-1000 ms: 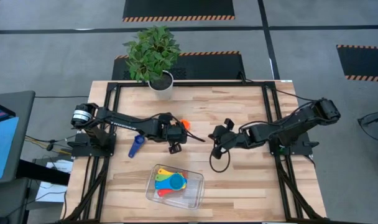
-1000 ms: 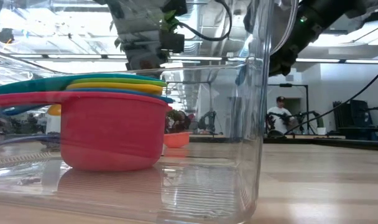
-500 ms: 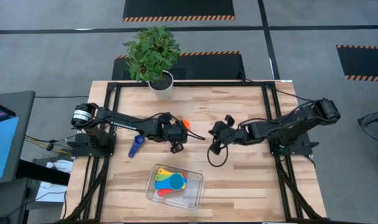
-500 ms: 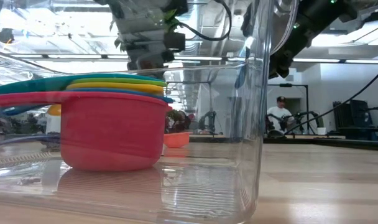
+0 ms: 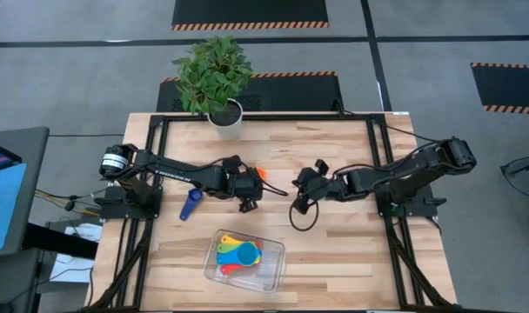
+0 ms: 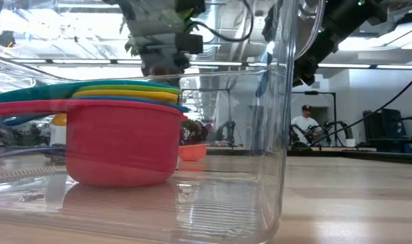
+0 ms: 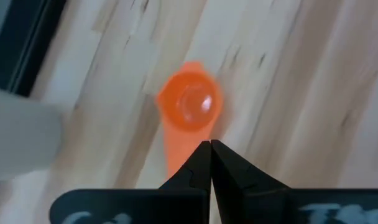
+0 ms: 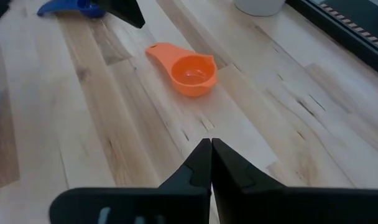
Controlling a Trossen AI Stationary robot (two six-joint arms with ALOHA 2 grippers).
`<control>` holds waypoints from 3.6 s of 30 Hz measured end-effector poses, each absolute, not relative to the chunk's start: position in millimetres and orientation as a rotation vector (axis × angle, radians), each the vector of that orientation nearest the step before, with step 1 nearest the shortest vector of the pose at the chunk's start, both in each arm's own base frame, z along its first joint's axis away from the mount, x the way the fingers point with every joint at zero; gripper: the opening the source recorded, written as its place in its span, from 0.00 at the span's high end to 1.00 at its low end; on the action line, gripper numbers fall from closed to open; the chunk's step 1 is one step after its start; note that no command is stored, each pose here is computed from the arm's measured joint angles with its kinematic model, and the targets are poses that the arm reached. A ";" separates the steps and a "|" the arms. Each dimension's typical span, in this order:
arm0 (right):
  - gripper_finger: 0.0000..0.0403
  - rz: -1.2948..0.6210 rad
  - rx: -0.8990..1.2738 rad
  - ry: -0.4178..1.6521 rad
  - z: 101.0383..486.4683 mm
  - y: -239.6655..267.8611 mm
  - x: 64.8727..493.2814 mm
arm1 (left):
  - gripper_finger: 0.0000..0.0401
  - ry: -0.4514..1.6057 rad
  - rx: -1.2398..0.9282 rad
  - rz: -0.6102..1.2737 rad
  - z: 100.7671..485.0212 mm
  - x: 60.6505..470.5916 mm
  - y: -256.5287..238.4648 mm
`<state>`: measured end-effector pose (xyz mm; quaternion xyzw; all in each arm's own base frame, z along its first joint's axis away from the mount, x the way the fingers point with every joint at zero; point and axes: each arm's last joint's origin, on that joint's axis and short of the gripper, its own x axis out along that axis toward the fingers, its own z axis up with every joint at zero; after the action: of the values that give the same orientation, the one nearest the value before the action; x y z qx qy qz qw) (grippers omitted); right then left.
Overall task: Nest measuring cups in basket
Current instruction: Stack the orange measuring cup on top of the light blue measuring cup
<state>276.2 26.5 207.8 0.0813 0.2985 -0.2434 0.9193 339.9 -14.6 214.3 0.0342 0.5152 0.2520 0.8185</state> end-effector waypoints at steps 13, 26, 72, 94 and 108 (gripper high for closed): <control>0.92 -0.419 0.114 0.408 229.3 11.9 292.8 | 1.00 1.246 0.247 0.912 241.0 282.9 -6.6; 0.94 -0.010 -0.129 0.608 235.0 -45.3 364.5 | 1.00 0.847 -0.050 0.891 222.6 184.5 -26.9; 0.97 -0.064 -0.134 1.527 185.2 -13.1 413.3 | 1.00 0.819 -0.090 0.883 207.3 162.1 -26.1; 0.97 0.062 0.169 0.654 310.4 201.3 379.1 | 1.00 0.841 -0.022 0.848 207.6 163.1 -26.6; 0.97 0.041 0.212 0.582 241.2 207.6 434.1 | 1.00 0.882 -0.030 0.742 206.3 169.5 -30.9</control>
<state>434.1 207.6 241.2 0.1043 0.2863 0.0203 0.9522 169.5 -30.9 206.3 -0.0143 0.4171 0.3509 0.8383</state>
